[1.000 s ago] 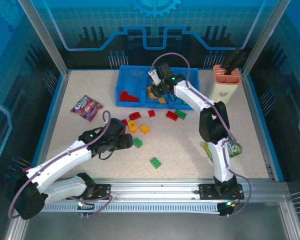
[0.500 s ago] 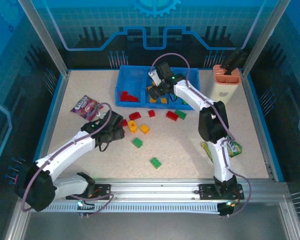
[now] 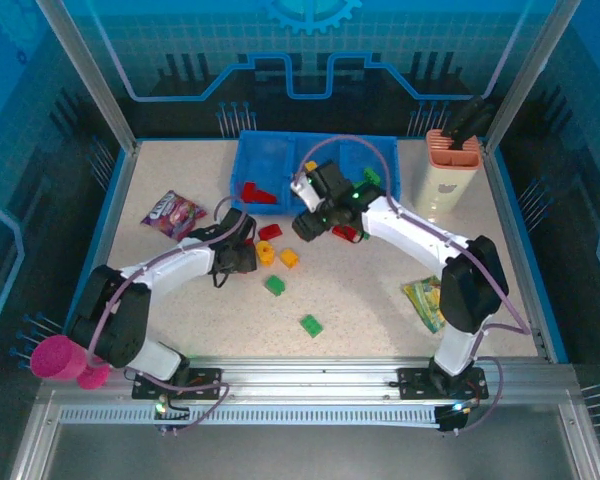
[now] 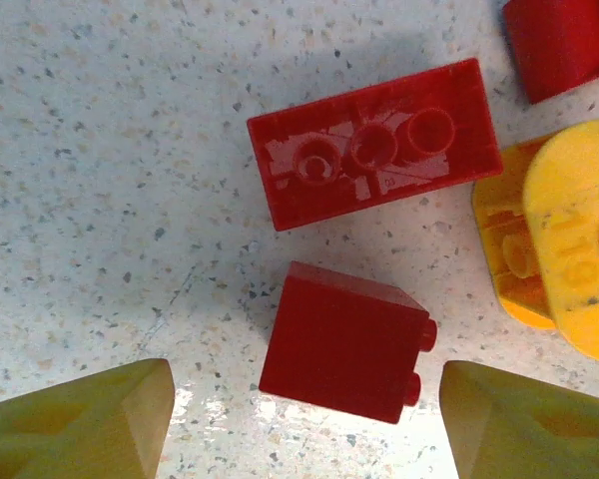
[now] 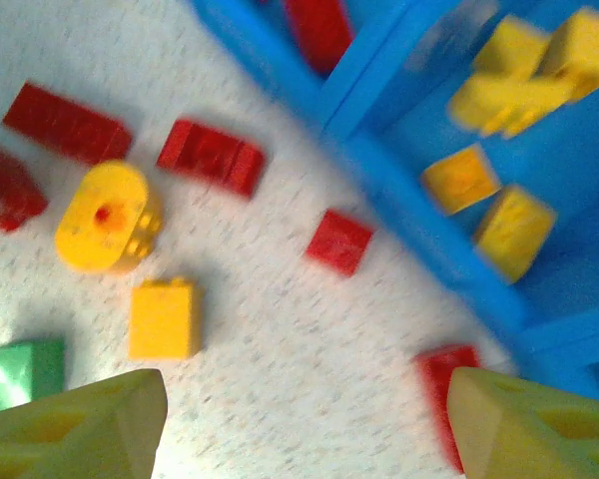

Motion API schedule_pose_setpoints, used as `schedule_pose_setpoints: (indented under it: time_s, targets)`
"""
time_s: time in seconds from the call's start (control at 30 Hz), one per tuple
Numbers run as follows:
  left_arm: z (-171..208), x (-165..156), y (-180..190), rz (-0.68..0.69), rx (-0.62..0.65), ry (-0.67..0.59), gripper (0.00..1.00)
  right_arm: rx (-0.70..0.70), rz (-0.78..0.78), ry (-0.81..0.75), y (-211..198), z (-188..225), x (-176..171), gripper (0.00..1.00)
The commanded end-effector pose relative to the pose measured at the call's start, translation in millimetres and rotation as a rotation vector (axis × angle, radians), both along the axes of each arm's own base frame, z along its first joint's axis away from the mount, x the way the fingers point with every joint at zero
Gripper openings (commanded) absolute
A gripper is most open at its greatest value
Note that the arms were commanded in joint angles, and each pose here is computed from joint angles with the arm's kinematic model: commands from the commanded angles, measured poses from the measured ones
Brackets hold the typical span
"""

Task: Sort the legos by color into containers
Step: Place the lego in the container, then pick up the lego from the middle-left of the table.

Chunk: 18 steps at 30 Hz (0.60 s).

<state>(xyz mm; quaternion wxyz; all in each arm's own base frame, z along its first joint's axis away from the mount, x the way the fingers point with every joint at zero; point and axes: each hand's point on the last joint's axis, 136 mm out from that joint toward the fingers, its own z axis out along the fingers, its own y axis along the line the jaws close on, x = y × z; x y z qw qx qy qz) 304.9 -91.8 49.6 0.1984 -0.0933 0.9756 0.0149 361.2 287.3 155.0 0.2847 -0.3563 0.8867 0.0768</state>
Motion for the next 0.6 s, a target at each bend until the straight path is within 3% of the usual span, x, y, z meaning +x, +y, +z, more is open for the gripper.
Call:
schedule_pose_setpoints:
  time_s: [0.0, 0.23, 0.57]
  targets:
    - [-0.9, 11.4, -9.1, -0.030, -0.025, -0.007, 0.71, 0.036, -0.030, 0.077, -3.3, -8.3, -29.1, 0.75]
    - [-23.2, 15.4, -16.6, -0.047, -0.034, 0.045, 0.65, 0.037, -0.050, 0.148, -4.4, -28.6, -58.2, 0.75]
    - [-33.4, 14.0, -22.2, -0.059, -0.058, 0.079, 0.32, 0.037, -0.037, 0.172, 3.3, -36.1, -68.9, 0.75]
